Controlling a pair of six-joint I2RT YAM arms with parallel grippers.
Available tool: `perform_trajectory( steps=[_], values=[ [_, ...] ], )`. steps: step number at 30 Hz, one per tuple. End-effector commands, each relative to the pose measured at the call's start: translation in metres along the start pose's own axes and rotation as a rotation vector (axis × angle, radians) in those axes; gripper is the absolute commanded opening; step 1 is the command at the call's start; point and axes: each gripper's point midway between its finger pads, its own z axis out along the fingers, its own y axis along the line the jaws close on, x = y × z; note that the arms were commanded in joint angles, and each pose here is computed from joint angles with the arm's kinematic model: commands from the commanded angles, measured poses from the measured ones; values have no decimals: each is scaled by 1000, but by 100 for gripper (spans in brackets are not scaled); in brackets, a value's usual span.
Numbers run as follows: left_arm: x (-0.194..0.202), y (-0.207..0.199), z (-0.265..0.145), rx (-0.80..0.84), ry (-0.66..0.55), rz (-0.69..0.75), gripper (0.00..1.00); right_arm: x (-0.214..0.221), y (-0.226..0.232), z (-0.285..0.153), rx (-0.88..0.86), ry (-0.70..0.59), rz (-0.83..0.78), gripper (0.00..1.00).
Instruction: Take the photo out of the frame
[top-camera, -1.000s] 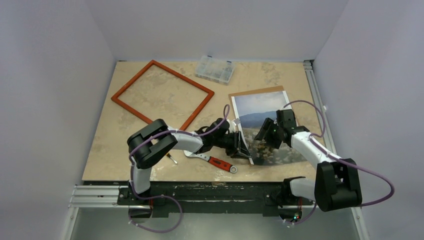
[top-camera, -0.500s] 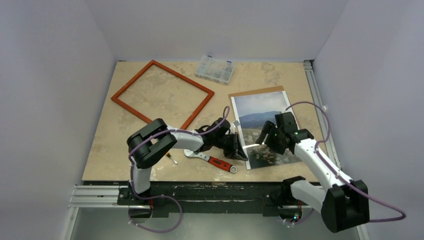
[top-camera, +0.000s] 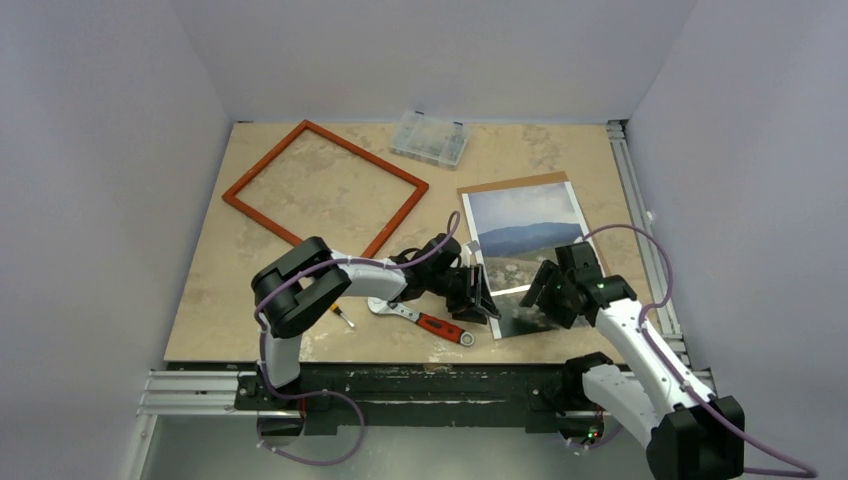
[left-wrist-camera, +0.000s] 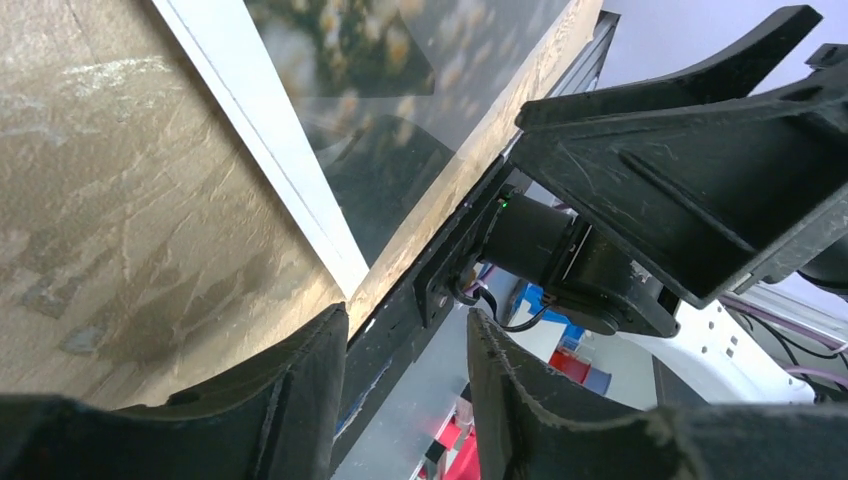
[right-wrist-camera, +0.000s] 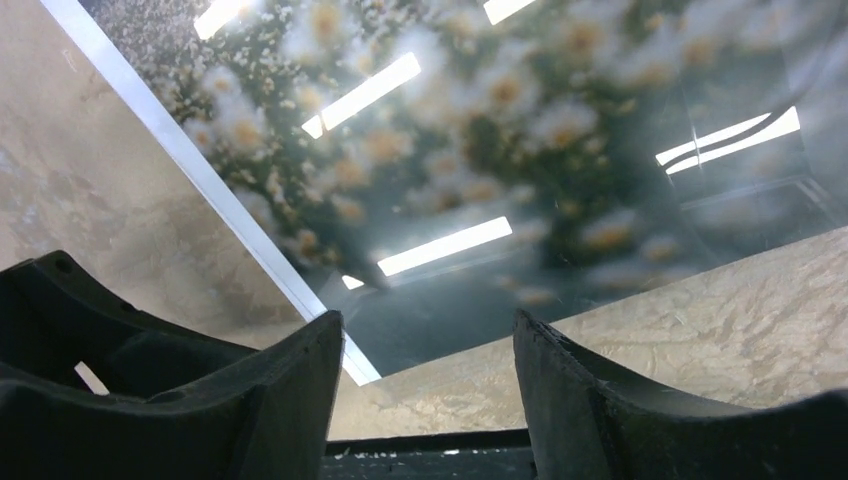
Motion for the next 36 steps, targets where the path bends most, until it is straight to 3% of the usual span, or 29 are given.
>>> perform_trajectory(
  steps=[1,5,15,31,36],
  values=[
    [-10,-17,-3,53,-44,51,47,-14,12,9,-43,-58,19,58],
    [-14,-3,1,17,-75,67,40,-16,13,20,-28,-49,15,35],
    [-10,20,12,-36,-92,67,26,-18,13,23,-17,-49,-6,33],
    [-7,29,30,-6,-97,9,25,-18,11,21,-11,-52,-8,33],
    [-8,21,27,12,-111,22,21,-18,12,22,-16,-48,-8,33]
  ],
)
